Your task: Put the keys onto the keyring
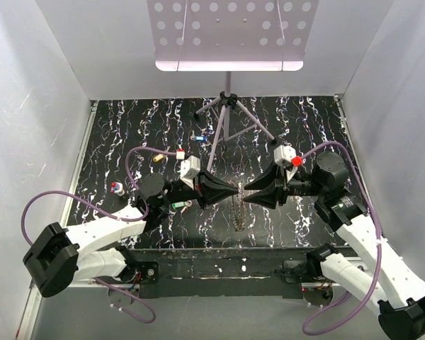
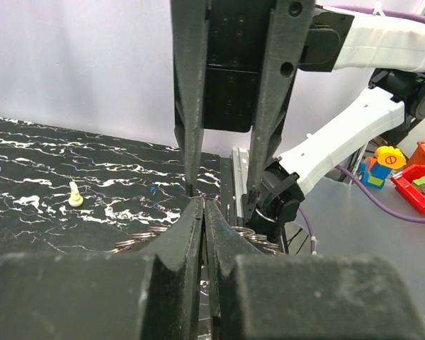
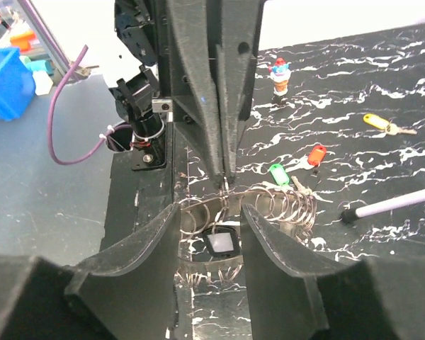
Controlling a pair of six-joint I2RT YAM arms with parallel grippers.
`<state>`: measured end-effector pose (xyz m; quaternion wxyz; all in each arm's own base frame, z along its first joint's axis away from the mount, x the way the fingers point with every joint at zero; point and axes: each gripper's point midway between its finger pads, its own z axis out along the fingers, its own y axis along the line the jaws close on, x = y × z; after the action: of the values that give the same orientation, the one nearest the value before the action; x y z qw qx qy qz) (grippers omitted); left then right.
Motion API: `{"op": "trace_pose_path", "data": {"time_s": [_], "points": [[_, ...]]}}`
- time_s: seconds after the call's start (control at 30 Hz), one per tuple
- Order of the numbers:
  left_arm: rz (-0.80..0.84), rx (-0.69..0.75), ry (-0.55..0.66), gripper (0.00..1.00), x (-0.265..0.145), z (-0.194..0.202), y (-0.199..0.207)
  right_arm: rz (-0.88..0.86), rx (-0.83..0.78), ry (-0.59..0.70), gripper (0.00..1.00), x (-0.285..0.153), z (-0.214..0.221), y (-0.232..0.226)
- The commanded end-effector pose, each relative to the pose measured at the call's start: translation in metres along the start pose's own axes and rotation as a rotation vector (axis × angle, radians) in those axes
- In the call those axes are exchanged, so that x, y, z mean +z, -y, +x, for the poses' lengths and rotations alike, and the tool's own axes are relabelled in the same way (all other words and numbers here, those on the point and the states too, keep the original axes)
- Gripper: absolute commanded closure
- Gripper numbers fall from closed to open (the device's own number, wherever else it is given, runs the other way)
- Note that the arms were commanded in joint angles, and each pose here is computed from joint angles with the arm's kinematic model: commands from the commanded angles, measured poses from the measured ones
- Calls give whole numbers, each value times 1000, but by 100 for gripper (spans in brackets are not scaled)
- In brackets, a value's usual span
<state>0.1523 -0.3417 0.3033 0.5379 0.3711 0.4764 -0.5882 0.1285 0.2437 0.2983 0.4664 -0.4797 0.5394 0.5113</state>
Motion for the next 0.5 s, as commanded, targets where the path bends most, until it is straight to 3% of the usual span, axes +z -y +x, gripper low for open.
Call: {"op": "trace_pose_path", "data": {"time_s": [0.0, 0.47], "points": [[-2, 50, 46, 100, -4, -17, 4, 24, 66, 52, 52, 2, -25, 4], [-9, 57, 55, 100, -4, -19, 4, -5, 141, 56, 59, 7, -28, 5]]}}
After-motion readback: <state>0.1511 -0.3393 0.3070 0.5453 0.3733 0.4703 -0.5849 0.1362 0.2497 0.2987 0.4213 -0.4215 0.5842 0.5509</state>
